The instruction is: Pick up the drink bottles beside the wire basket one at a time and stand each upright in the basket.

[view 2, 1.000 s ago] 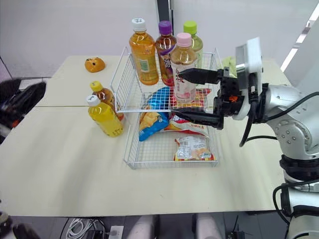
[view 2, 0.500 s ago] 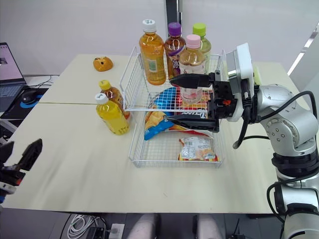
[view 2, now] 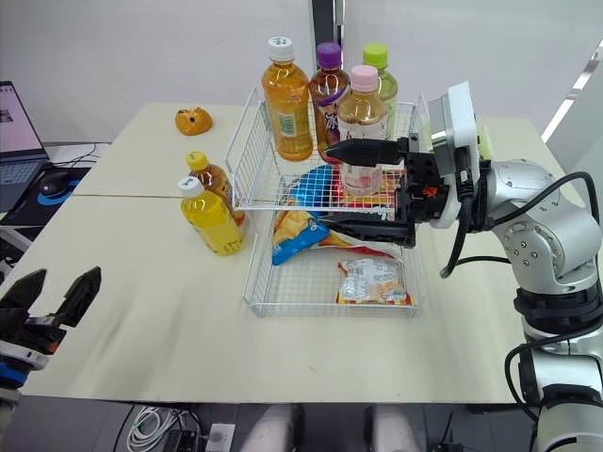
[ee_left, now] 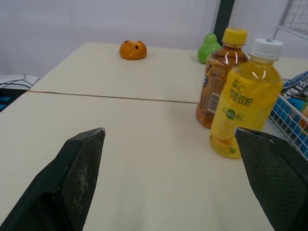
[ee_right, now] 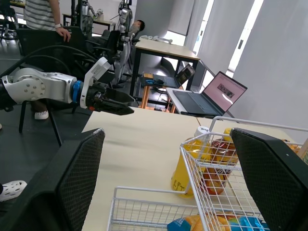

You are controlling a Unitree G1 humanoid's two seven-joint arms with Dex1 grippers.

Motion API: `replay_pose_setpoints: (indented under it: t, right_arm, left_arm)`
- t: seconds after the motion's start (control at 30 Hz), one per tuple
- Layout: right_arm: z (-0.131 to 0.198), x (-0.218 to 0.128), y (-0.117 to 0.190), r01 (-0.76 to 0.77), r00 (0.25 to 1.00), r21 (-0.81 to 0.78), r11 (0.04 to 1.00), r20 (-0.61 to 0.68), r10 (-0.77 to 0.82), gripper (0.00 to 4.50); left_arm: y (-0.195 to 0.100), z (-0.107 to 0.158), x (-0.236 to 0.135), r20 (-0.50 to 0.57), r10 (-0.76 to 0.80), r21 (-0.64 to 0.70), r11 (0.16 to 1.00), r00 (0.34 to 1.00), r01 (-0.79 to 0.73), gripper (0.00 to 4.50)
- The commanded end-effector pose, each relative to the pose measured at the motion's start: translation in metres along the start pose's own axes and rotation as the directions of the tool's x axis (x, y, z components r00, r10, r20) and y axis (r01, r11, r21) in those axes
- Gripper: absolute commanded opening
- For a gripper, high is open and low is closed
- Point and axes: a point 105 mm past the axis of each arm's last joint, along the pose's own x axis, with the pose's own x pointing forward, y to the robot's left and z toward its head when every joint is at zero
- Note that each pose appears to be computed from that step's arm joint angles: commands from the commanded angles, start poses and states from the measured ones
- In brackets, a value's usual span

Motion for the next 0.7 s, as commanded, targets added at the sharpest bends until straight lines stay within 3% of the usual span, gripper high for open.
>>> replay_pose_setpoints:
  t: [0.03,0.37,0.7]
  right_arm:
    - [0.015,-0.004,-0.003,0.024,1.000,-0.063,0.998,0.019,-0.023,4.50]
    - [0.008,-0.004,-0.003,0.042,0.999,-0.070,0.997,0.014,-0.041,4.50]
    - [0.013,0.001,-0.003,0.045,0.999,-0.090,0.995,0.017,-0.044,4.50]
  left_arm:
    - [-0.011,0.014,0.002,0.033,-0.056,0.047,0.997,0.998,0.054,4.47]
    - [-0.023,0.023,0.008,0.058,-0.129,0.060,0.990,0.990,0.125,4.47]
    - [-0.061,0.054,0.048,0.117,-0.286,0.127,0.954,0.951,0.271,4.47]
